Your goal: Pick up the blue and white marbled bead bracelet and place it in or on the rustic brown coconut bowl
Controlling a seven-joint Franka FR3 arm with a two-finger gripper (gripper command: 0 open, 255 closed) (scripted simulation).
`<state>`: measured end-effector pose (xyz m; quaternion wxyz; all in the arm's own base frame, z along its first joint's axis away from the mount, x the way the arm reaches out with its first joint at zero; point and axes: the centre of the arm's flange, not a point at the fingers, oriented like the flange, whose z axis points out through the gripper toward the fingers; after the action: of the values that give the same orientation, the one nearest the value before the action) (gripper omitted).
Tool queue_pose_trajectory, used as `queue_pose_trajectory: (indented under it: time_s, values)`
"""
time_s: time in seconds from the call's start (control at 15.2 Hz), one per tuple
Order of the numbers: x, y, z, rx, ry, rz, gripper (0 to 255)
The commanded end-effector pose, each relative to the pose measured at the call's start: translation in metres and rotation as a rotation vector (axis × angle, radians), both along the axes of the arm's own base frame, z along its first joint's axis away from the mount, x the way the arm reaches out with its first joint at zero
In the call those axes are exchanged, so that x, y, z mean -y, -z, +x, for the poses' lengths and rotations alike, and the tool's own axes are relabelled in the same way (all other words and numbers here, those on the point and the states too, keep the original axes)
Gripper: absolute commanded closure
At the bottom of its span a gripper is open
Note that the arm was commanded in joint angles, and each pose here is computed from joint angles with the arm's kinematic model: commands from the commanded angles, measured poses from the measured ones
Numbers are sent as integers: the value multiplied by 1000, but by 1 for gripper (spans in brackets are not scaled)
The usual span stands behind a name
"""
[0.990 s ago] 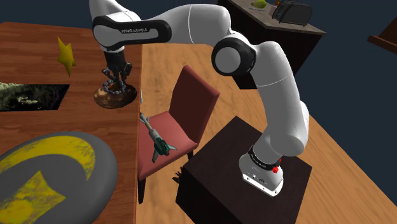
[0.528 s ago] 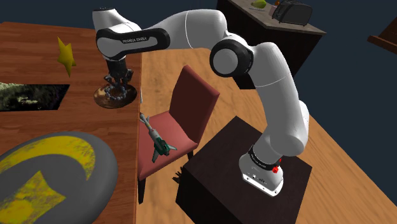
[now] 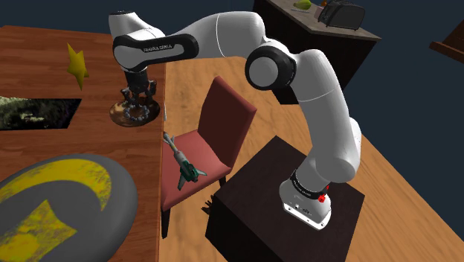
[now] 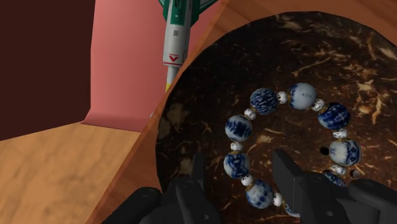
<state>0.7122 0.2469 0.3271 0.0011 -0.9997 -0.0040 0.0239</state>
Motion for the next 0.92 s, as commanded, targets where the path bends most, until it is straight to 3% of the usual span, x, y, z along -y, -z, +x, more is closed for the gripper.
queue_pose_trajectory:
  time_s: [0.0, 0.26, 0.53, 0.86]
  values:
    - [0, 0, 0, 0, 0, 0, 0]
    - [0, 0, 0, 0, 0, 0, 0]
    - [0, -50, 2, 0, 0, 0, 0]
    - [0, -50, 2, 0, 0, 0, 0]
